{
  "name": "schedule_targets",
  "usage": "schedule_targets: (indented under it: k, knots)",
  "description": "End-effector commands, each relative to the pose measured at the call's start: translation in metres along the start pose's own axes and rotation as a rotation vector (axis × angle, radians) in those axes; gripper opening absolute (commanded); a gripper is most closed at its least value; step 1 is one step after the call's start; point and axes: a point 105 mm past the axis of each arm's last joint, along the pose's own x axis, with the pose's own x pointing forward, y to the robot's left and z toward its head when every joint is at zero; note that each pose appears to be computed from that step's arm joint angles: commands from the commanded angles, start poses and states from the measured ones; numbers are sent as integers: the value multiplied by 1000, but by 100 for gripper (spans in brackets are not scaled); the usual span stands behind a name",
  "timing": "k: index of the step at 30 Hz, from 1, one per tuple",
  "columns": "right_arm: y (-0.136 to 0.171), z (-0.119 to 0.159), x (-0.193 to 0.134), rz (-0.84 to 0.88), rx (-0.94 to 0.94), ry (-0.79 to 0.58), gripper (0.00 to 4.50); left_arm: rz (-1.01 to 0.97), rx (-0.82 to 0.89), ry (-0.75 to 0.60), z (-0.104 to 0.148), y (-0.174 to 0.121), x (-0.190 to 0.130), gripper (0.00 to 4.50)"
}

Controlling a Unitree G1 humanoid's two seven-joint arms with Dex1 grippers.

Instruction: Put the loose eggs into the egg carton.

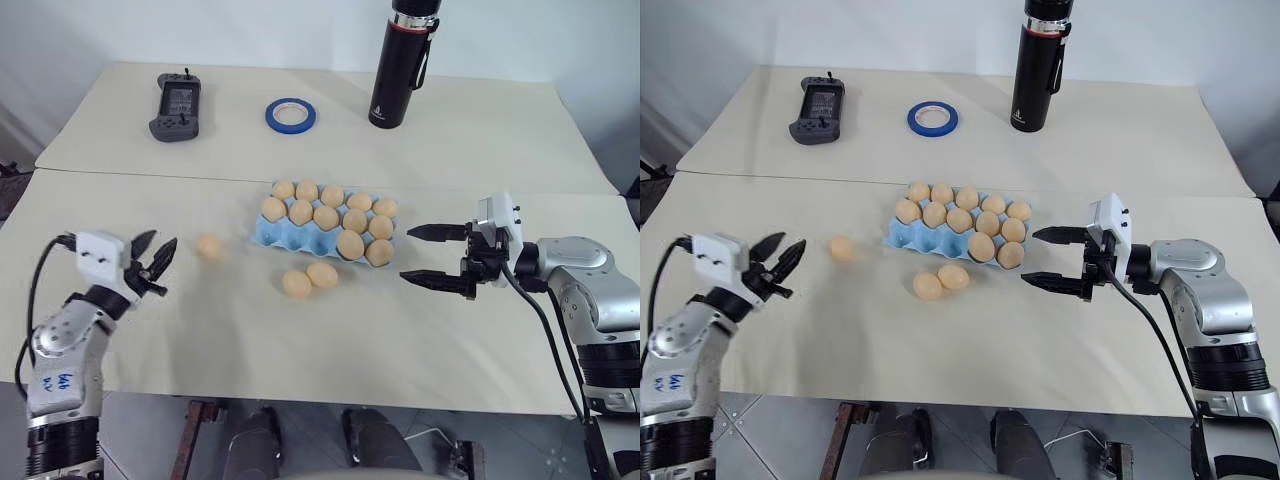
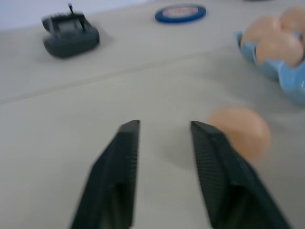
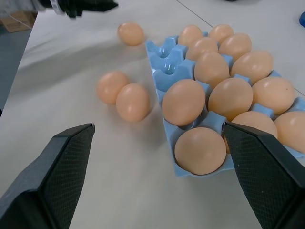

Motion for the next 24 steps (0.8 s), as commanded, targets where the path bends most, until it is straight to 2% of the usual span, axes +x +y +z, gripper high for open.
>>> schedule_targets:
  k: [1,4,5,10,15,19,24]
  knots:
    - [0,10,0,-3,-40,-29,450,9,20,-33,21,3,-5,341]
    - [0,10,1,-4,-39,-31,450,19,34,-23,26,-1,-4,431]
    - [-1,10,1,-5,-39,-31,450,29,45,-29,28,-1,-2,442]
    - [-2,10,1,-10,-44,-31,450,4,25,-16,27,-17,2,442]
    - [-1,11,-2,-21,-46,-28,450,-137,-64,45,25,-59,-17,442]
    - [0,9,-5,-26,-41,-24,450,-95,-62,110,13,-58,-38,442]
    - [0,8,-3,-23,-36,-23,450,-30,-66,136,-1,-52,-46,442]
